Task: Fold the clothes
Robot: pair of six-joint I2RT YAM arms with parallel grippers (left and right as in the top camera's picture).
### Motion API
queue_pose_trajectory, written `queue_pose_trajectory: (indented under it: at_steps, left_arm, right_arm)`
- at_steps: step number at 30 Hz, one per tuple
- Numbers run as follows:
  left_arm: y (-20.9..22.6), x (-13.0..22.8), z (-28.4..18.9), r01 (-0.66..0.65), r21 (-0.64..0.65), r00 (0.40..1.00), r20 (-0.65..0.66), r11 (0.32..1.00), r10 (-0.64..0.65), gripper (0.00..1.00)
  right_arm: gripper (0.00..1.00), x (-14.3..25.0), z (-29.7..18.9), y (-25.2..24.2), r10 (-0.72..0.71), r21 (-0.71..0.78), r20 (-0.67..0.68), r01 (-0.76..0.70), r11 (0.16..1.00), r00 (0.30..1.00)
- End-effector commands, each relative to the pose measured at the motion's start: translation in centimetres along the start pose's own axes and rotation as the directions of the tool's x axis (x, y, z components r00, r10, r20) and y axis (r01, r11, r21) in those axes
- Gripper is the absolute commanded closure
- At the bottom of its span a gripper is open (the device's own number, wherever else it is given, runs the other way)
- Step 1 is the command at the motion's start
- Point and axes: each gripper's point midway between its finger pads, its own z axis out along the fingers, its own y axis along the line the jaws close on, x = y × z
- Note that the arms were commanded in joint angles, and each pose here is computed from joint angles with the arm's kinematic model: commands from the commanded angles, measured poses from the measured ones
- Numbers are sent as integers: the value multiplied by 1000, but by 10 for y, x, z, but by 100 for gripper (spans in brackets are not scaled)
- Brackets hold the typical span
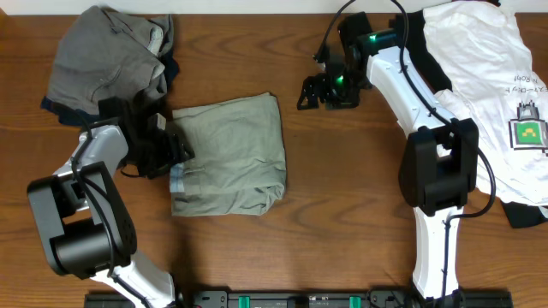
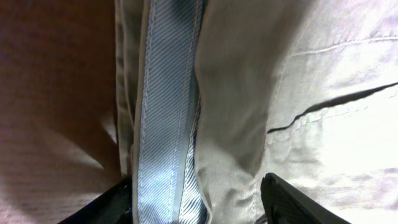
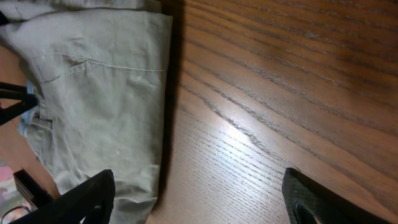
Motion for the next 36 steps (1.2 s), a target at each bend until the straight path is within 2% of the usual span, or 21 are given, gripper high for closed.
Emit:
queue_pose_trajectory:
  at_steps: [1,4,8,13,17,19,21,22,23,24,29,36]
  left_arm:
    - [47,41,56,30,-117,983,-174,993,-51,35]
    - [61,43,68,25,-167,980,-189,986,-56,38]
    - [74,41,78,-7,-233,982,-185,972,-37,60]
    - [75,26,87,-73,-288,990,-140,955,34,62]
    - [61,8,96,-168,-280,985,-90,945,149,63]
    - [52,2,101,-228,-274,973,-79,934,215,66]
    - [43,2,105,-286,-268,958,-88,920,272,73]
    - [40,2,107,-307,-265,952,-95,914,292,79]
    - [36,4,109,-327,-262,945,-104,908,310,89]
    - [33,7,110,-340,-259,940,-113,904,321,94]
    - [21,10,113,-338,-217,940,-112,916,321,94]
    - [-2,-1,92,-193,-184,981,-61,964,185,94]
  right_arm:
    - [16,-5,-4,-1,-18,-5,15,19,1000,1000]
    - [16,-5,-4,-1,-18,-5,14,18,1000,1000]
    - [16,-4,-4,-2,-16,-4,10,16,1000,1000]
    - [15,-3,-5,-3,-10,-2,5,10,1000,1000]
    - [16,-3,-6,-6,-4,-1,5,4,1000,1000]
    - [15,-2,-7,-7,1,-1,5,-1,1000,1000]
    - [15,-1,-8,-8,6,0,0,-6,1000,1000]
    - [15,-1,-8,-9,8,0,-3,-8,1000,1000]
    - [15,0,-8,-10,7,1,-6,-7,1000,1000]
    - [16,2,-8,-10,9,2,-11,-9,1000,1000]
    - [17,5,-9,-13,11,5,-23,-11,1000,1000]
    - [18,5,-10,-14,14,6,-22,-14,1000,1000]
